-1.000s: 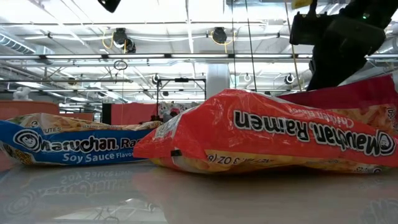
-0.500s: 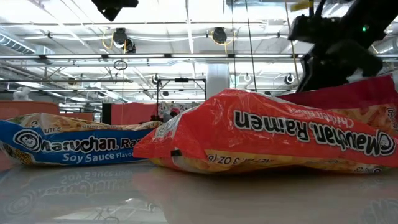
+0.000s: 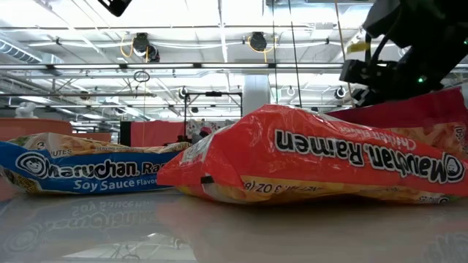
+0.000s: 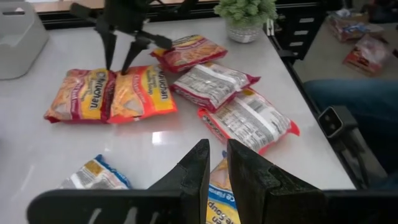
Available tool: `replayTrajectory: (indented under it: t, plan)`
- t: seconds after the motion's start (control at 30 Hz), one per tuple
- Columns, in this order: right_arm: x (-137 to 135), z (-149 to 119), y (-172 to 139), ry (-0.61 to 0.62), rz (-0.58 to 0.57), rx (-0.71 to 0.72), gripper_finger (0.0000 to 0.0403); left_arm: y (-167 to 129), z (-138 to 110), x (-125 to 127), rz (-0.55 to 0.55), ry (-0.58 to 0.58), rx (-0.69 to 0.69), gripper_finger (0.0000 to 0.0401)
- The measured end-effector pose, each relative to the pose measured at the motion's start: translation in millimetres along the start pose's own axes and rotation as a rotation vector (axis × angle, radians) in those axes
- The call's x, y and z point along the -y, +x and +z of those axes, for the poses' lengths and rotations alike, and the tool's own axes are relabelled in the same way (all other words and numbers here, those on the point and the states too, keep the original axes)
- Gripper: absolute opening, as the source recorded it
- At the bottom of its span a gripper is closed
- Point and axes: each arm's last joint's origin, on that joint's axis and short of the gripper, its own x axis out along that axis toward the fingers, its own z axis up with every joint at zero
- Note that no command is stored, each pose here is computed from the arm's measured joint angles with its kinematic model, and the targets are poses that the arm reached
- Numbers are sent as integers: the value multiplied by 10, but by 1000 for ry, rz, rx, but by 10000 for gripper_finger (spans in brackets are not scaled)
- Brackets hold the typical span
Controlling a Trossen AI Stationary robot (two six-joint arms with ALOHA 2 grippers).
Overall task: Sort Maruchan noodles
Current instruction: Put the top red noodle pack into the orange bin
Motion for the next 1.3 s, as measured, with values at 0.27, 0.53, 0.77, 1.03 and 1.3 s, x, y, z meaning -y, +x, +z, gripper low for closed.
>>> replayTrajectory:
  t: [0.27, 0.53, 0.77, 1.03, 1.3]
  plan:
    - [57, -18, 40, 17, -25, -11, 90, -8, -3, 32, -10, 26, 3, 60]
    - [52, 36, 17, 82, 4, 39, 36, -13, -7, 51, -16, 32, 3, 60]
    - [101, 85, -54, 71, 11, 84, 41, -13, -6, 50, -16, 18, 3, 60]
    - [136, 61, 6, 12, 4, 40, 114, -20, -13, 78, -24, -40, 1, 60]
    - [232, -11, 78, 63, -48, 13, 134, 37, -70, 252, -51, 3, -15, 60]
